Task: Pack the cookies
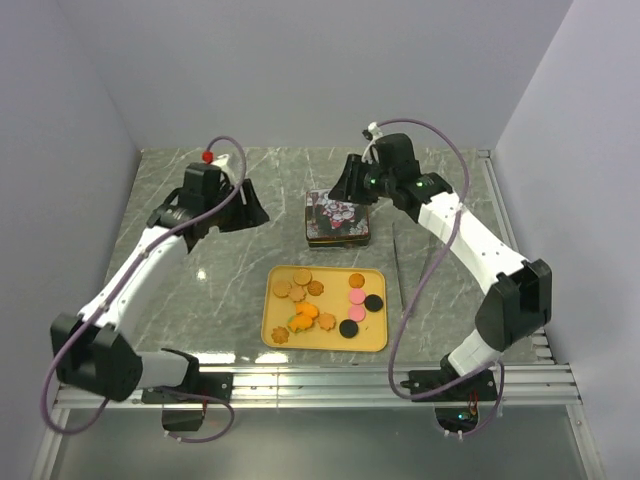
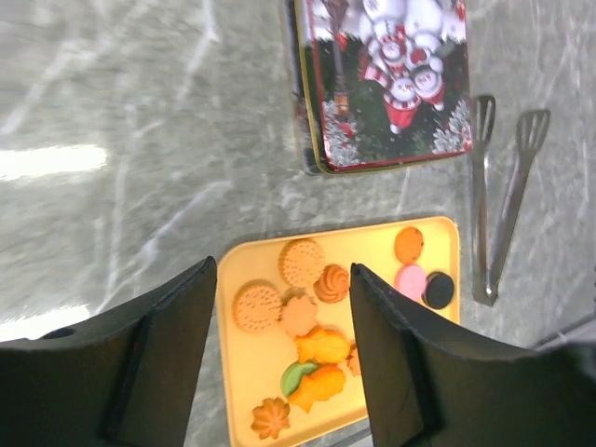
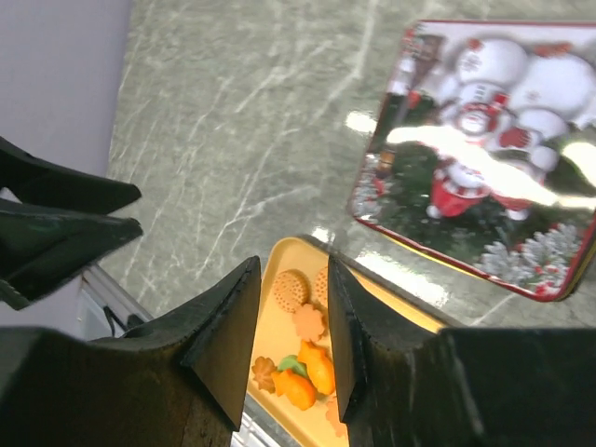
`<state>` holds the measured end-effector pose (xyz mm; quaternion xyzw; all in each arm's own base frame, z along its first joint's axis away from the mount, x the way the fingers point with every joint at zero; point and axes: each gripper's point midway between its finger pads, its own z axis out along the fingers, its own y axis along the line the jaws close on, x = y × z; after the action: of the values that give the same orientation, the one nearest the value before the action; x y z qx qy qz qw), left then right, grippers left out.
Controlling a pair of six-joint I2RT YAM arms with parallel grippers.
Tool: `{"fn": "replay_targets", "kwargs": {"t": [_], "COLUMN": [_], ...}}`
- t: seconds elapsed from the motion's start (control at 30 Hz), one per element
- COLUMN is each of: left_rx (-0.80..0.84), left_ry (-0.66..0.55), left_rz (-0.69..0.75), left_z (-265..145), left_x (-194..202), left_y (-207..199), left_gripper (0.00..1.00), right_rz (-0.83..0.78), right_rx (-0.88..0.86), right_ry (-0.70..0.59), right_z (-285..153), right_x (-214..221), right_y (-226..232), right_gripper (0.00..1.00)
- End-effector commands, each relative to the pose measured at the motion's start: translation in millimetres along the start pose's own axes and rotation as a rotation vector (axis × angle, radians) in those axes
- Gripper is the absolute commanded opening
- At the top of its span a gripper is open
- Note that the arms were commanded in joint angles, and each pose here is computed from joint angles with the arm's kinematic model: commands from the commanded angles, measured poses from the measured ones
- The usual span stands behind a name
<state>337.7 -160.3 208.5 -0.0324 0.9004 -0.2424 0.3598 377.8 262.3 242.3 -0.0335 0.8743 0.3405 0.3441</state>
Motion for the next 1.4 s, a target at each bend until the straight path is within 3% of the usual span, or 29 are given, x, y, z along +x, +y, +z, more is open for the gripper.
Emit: {"fn": "replay_targets", "kwargs": {"t": [0.0,0.17,0.27,0.37,0.4,0.5,0.67,0.87,1.37], "left_rx": [-0.122,-0.217,-0.218,-0.204,-0.204,-0.2,-0.173,-0.165,-0.197], "left_ry": [-0.046,-0.114,-0.272,-0.452,-0.491,-0.555,-0.57,-0.536,-0.596], "left_rz": [0.011,-0.027,-0.03,-0.011,-0.008,0.032,0.011,-0.018,-0.084], "left_z": [-23.7,-66.5,-98.2,-132.2,-139.6,-147.6,-145.1,-138.9,-151.4], "left_x": [2.6,2.8,-22.9,-58.8,-66.8,-87.3,-99.3,-85.3,-62.3], "left_y": [22.2,31.9,26.7,16.2,14.4,7.8,-1.2,2.5,23.2], "left_gripper": [0.64,0.64,0.66,0.78,0.88,0.99,0.99,0.99,0.97], "right_rz": [-0.09,-0.109,-0.126,-0.161,-0.179,-0.219,-0.261,-0.304,-0.36], "right_rx": [0.044,0.033,0.02,-0.006,-0.025,-0.041,-0.028,0.011,-0.033], "right_ry": [-0.071,-0.124,-0.163,-0.197,-0.214,-0.277,-0.311,-0.288,-0.229], "right_z": [-14.9,-25.4,-35.9,-46.9,-54.0,-70.6,-81.0,-84.2,-83.5], "right_x": [-2.2,-1.8,-7.9,-12.1,-12.9,-21.0,-26.7,-19.5,-1.8], "right_y": [10.7,20.0,26.8,38.5,47.9,59.6,65.5,62.0,67.7], "right_gripper": [0.43,0.44,0.44,0.45,0.45,0.46,0.52,0.59,0.63]}}
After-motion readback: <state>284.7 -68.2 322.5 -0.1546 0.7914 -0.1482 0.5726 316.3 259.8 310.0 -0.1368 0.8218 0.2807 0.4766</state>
